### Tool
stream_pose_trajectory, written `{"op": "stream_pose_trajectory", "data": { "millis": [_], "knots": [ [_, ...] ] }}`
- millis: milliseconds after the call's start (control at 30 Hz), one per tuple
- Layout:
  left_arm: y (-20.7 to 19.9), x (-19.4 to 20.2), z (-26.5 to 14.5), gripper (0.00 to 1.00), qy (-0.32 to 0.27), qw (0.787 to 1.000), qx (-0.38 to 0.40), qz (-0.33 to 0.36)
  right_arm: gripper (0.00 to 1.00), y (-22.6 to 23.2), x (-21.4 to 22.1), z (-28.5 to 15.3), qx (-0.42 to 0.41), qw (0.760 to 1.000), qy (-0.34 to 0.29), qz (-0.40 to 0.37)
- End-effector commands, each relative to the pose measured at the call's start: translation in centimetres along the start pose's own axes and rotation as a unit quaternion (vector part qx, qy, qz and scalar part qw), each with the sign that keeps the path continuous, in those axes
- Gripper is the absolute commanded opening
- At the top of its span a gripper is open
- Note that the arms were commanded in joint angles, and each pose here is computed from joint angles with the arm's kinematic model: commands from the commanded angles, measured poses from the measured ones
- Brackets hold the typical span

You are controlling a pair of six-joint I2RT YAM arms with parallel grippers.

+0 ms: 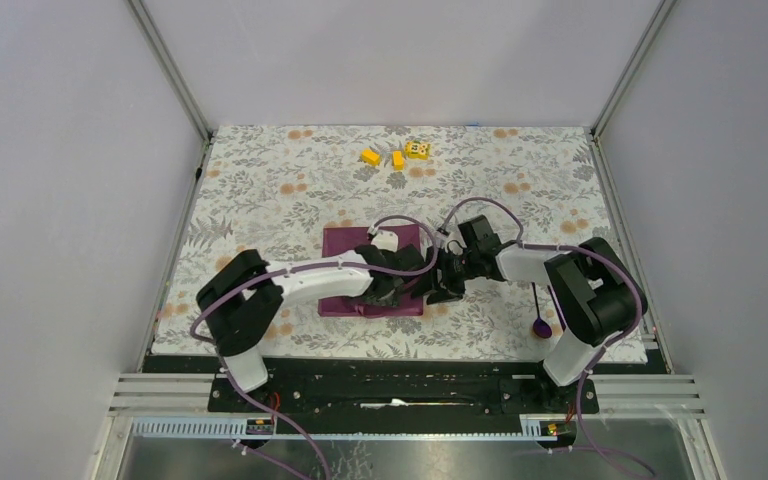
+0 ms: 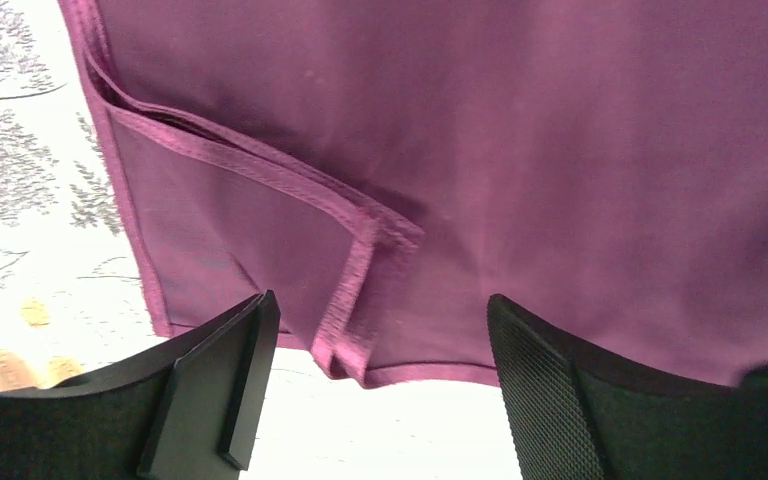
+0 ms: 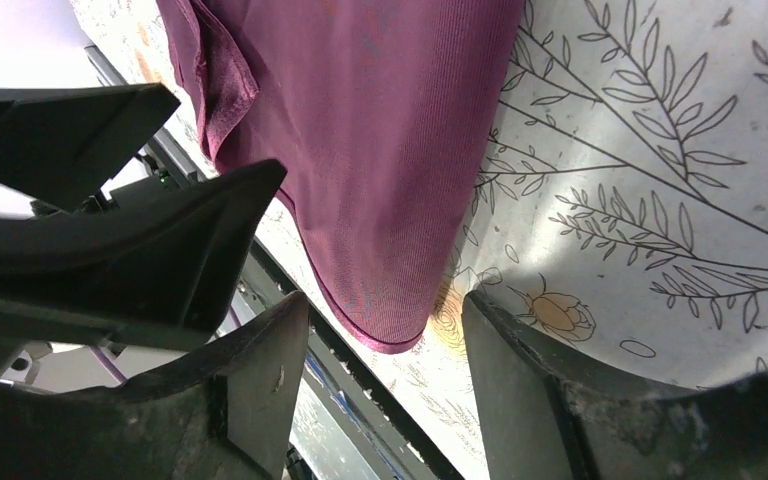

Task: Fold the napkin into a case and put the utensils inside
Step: Smooth out the square-folded napkin at the center of the board.

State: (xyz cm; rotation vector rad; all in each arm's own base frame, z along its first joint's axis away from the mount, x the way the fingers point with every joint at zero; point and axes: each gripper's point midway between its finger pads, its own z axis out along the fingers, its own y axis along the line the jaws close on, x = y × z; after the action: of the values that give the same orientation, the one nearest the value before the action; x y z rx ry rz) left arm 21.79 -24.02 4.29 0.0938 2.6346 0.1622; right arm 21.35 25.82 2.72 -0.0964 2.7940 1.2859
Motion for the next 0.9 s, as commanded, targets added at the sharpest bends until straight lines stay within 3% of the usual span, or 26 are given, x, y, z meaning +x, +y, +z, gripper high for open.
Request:
{"op": "stream_pose_trajectory", "data": {
  "millis": [0, 267, 467, 667, 733, 867],
  "knots": [
    [1.6, -1.2, 0.4, 0.79, -0.024, 0.998, -0.060, 0.025, 0.66, -1.3, 0.2, 0.1, 0.023, 1.000, -0.016, -0.004],
    [4.6, -1.1, 0.8, 0.59, -0.034, 0.992, -0.122, 0.019, 0.66, -1.2, 0.6, 0.2, 0.013, 1.000, -0.011, -0.002],
    [8.5, -0.8, -0.2, 0.59, -0.048, 0.987, -0.149, -0.033, 0.66, -1.1, 0.5, 0.3, 0.008, 1.000, -0.009, -0.001],
    [14.2, 1.7, -0.4, 0.61, -0.023, 0.978, -0.168, -0.123, 0.66, -0.6, 0.2, 0.4, -0.002, 1.000, -0.009, 0.003],
    [14.1, 1.0, -1.7, 0.70, -0.036, 0.980, -0.135, -0.145, 0.67, -0.6, 0.3, 0.4, -0.003, 1.000, -0.008, 0.005],
    [12.7, -0.7, -2.7, 0.74, -0.034, 0.981, -0.026, -0.188, 0.65, -1.1, 0.8, 0.8, -0.001, 1.000, 0.001, 0.017]
  ]
}}
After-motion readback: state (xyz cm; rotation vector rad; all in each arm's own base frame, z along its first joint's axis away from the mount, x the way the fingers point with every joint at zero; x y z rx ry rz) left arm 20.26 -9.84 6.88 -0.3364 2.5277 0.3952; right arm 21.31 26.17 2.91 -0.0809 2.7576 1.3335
